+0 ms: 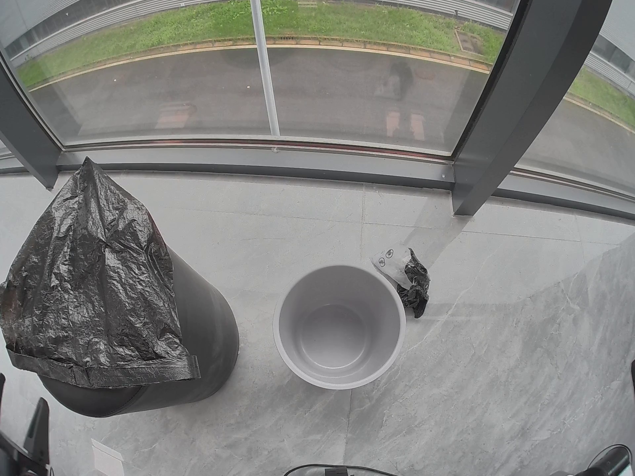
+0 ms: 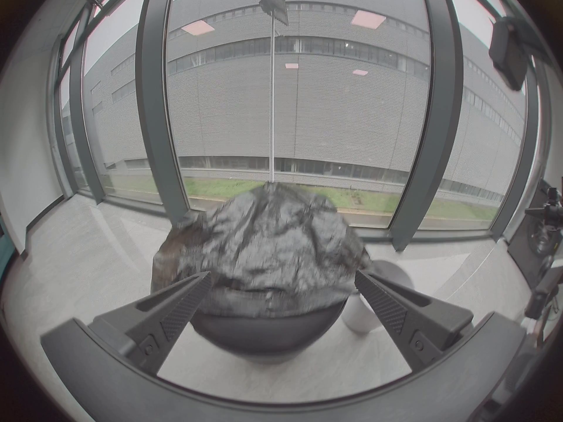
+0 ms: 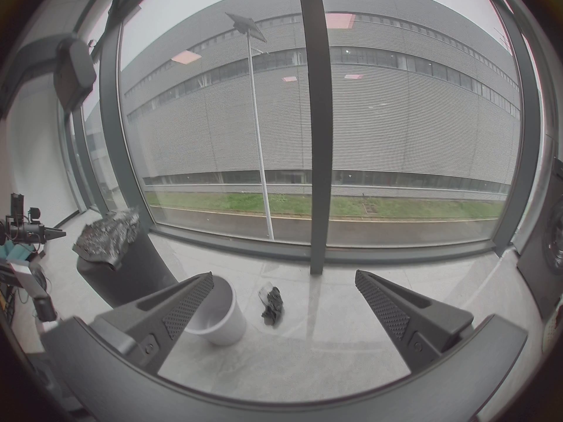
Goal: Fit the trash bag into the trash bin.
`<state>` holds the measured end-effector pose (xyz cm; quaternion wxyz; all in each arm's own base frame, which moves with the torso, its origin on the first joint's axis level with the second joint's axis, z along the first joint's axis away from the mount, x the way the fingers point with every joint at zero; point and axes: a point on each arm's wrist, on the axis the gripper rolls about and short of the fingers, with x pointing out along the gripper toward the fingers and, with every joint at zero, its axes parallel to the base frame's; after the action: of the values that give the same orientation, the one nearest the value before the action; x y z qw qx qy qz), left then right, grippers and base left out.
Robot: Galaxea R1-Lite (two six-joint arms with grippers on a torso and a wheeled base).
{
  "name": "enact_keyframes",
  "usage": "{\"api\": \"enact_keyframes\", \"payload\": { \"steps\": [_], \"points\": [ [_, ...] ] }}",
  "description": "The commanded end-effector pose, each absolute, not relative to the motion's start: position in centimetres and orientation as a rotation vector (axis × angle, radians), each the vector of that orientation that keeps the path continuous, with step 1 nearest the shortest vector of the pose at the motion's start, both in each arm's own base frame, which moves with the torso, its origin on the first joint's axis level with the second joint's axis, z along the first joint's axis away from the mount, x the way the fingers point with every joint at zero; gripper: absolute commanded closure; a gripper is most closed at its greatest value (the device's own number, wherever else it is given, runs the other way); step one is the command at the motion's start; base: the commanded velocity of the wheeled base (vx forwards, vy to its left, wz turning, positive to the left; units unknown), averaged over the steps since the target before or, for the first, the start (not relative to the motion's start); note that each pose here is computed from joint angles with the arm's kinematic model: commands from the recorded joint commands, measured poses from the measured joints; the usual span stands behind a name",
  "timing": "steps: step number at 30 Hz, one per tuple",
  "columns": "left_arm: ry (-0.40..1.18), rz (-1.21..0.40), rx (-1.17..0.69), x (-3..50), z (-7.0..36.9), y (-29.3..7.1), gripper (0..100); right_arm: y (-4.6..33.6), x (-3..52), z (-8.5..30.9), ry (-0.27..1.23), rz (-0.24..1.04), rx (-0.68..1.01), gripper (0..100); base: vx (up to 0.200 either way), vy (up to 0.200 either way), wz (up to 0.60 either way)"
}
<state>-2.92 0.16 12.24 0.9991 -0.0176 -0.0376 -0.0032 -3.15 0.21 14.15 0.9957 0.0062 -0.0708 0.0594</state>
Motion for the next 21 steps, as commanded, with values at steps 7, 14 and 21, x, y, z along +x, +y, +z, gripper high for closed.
{"api": "enact_keyframes", "payload": {
  "steps": [7, 14, 21],
  "points": [
    [0.244, -0.437, 0.421, 4.5, 17.6, -1.4, 0, 2.9, 8.4, 22.9, 0.003, 0.497, 0.047, 0, 0.000, 0.000, 0.00],
    [0.262, -0.587, 0.728, 6.7, 17.0, -2.8, 0, 5.3, 13.5, 21.0, 0.114, 0.541, 0.087, 0, 0.000, 0.000, 0.00],
    [0.222, -0.606, 0.902, 9.3, 17.2, -4.8, 0, 6.4, 16.2, 18.3, 0.122, 0.521, 0.107, 0, 0.000, 0.000, 0.00]
  ]
}}
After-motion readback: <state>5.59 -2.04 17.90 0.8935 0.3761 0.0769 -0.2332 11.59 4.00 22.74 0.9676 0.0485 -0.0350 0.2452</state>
